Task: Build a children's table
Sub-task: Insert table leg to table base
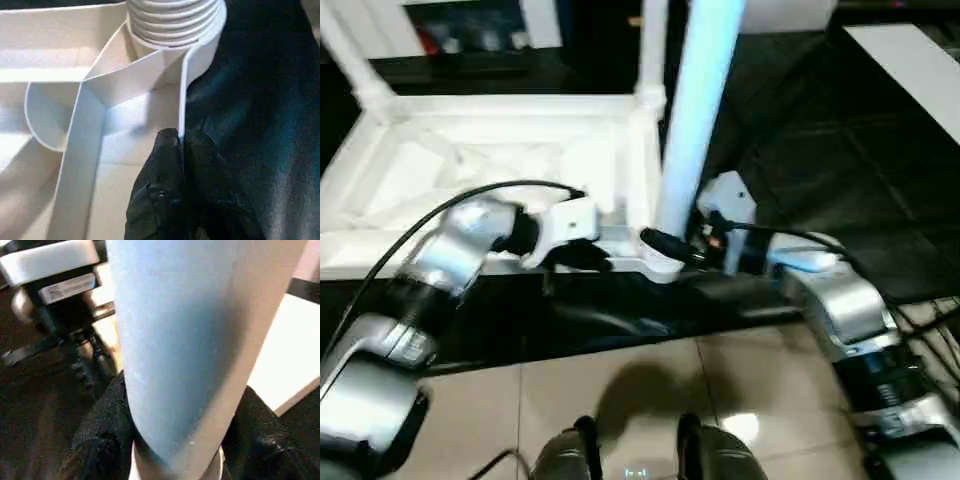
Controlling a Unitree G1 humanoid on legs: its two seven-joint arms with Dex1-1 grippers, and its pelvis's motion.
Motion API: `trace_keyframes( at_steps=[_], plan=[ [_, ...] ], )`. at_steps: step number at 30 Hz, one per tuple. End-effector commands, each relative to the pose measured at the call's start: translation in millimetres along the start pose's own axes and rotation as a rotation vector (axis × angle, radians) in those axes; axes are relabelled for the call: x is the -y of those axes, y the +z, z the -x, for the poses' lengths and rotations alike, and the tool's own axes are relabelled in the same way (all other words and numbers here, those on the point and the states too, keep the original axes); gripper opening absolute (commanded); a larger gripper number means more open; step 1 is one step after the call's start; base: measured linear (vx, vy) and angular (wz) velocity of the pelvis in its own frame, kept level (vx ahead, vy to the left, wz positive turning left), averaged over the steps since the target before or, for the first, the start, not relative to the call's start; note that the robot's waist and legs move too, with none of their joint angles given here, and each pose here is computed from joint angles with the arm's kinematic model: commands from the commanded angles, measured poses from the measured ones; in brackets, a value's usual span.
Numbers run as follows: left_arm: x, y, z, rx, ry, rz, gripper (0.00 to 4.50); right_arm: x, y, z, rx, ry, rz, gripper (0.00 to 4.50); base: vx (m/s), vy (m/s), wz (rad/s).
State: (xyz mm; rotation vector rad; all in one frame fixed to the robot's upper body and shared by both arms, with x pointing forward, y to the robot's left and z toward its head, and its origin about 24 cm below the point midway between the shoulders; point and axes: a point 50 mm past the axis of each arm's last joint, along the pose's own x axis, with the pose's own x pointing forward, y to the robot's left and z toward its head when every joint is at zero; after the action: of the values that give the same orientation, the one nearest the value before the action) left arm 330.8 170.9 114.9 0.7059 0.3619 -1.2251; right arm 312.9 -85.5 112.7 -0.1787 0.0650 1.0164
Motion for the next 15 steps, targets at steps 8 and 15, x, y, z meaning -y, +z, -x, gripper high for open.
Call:
trace_keyframes(
  at_steps=[8,15],
  plan=[
    [46.1,18.0,1.5,0.043,0.287,0.201,0.00,4.7,-80.9,1.8,-0.325,-0.298,-0.188,1.88,-0.002,0.021,-0.11],
    [54.8,43.6,-11.0,0.061,0.391,0.222,0.00,5.4,-74.3,-8.4,-0.283,-0.320,-0.182,1.88,-0.017,-0.022,0.05]
  ],
)
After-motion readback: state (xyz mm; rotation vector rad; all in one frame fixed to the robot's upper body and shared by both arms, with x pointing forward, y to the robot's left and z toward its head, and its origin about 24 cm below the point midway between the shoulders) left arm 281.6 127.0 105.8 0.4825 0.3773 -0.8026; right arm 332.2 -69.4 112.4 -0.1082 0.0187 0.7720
